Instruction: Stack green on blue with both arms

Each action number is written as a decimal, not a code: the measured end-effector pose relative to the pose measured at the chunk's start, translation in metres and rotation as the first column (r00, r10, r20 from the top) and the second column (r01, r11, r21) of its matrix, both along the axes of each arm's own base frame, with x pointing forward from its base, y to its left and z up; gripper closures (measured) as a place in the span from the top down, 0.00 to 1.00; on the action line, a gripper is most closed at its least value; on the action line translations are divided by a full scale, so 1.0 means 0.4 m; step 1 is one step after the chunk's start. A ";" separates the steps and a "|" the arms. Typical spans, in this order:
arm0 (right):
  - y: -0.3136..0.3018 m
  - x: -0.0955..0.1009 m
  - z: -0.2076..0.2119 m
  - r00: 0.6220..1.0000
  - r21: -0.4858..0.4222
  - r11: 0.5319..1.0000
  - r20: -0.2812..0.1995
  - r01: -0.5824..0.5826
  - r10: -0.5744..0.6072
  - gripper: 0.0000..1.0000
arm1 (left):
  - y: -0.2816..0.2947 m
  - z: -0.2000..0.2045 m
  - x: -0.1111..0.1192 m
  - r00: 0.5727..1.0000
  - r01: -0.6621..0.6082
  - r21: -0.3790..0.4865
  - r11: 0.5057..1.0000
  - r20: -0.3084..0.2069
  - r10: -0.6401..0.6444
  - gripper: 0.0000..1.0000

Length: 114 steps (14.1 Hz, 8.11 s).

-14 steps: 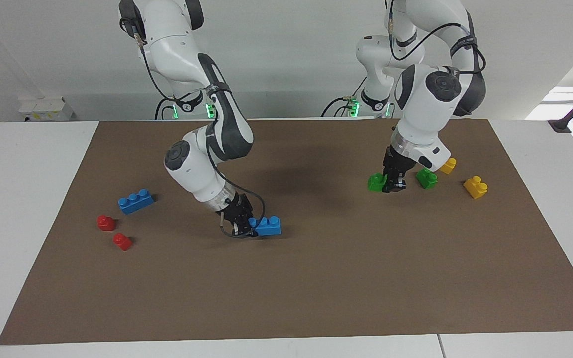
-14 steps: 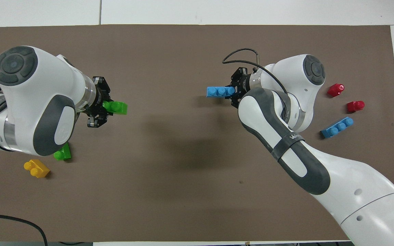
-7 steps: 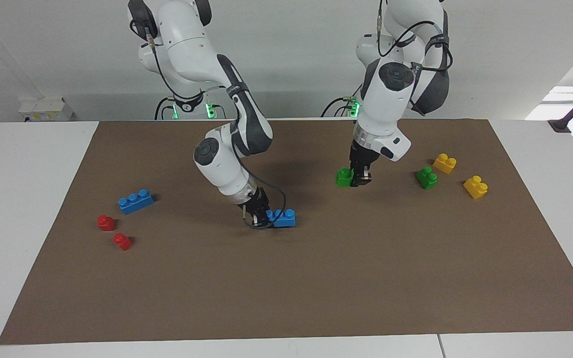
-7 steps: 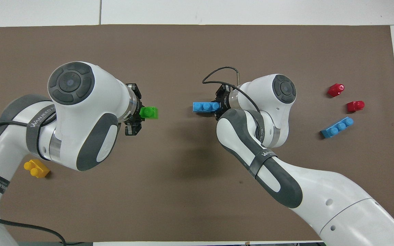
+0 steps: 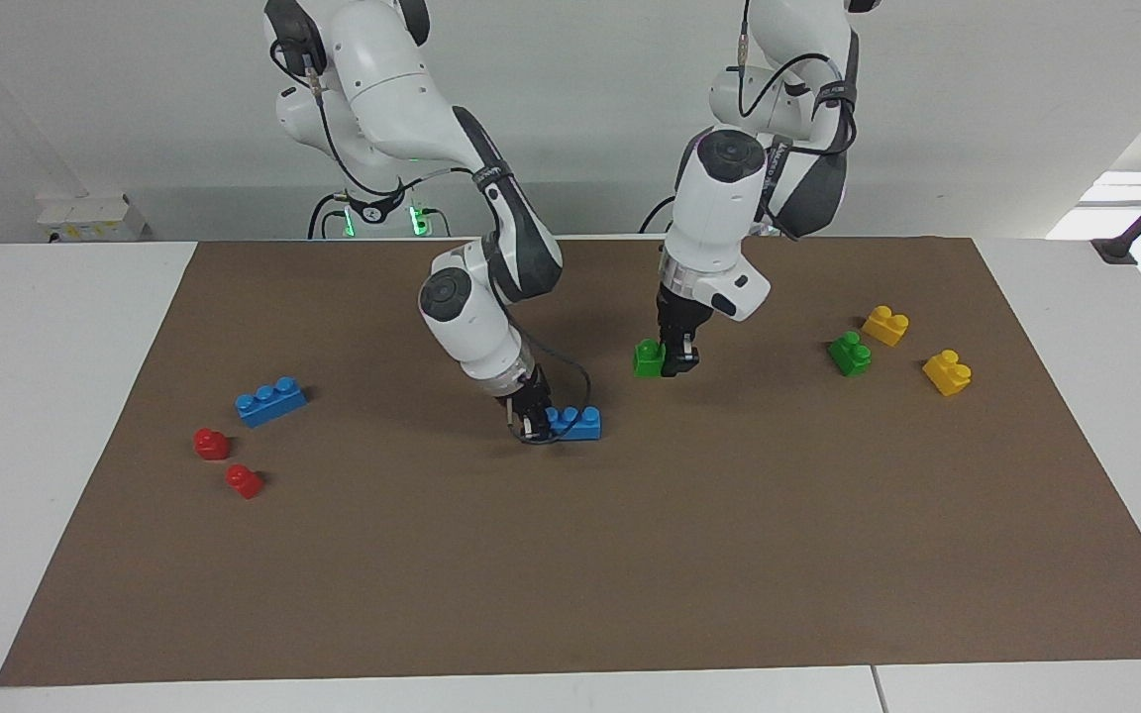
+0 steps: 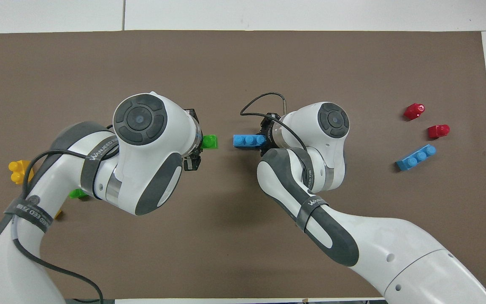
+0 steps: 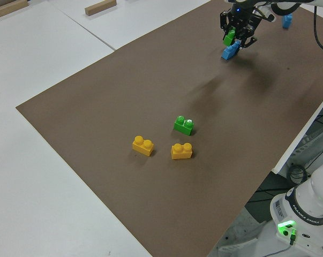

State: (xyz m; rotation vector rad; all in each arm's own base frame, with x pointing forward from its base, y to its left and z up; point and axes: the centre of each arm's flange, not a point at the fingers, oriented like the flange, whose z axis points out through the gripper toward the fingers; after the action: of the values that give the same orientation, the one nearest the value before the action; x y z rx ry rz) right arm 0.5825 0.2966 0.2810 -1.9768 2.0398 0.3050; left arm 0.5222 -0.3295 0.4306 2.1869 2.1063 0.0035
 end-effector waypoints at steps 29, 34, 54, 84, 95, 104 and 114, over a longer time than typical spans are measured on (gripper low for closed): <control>-0.018 0.004 0.001 1.000 -0.003 1.000 0.024 0.019 -0.019 0.34 | -0.250 -0.179 0.001 0.996 -0.039 0.003 0.999 0.077 0.039 0.34; -0.019 0.005 0.001 0.999 -0.003 1.000 0.029 0.022 -0.021 0.34 | -0.249 -0.189 0.010 0.995 -0.035 0.006 0.999 0.097 0.035 0.34; -0.054 0.018 -0.005 0.998 -0.008 0.999 0.035 0.046 -0.046 0.56 | -0.214 -0.176 0.048 0.985 -0.005 0.062 0.998 0.171 -0.006 1.00; -0.706 -0.012 0.661 0.222 -0.377 0.210 0.013 -0.902 0.975 1.00 | 0.662 0.213 0.178 0.795 0.605 0.120 0.787 -0.038 -0.605 1.00; -0.733 -0.148 0.842 -0.004 -0.393 -0.022 -0.046 -0.919 0.999 1.00 | 0.989 0.328 0.065 0.106 0.994 0.039 0.104 -0.074 -0.992 1.00; -0.739 -0.107 0.860 -0.013 -0.386 -0.035 -0.060 -0.922 0.998 1.00 | 0.850 0.355 0.075 -0.091 0.994 0.054 -0.095 -0.073 -0.993 1.00; -0.764 -0.112 0.857 0.005 -0.367 -0.017 -0.060 -0.930 0.998 1.00 | 0.835 0.396 0.085 -0.045 0.991 0.120 -0.054 -0.077 -0.996 1.00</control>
State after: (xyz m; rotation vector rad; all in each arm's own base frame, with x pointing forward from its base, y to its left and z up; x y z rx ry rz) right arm 0.5377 -0.0090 0.6238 -3.1452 0.0393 -0.0386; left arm 0.5560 0.0045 0.5890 3.1404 -0.1395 0.0726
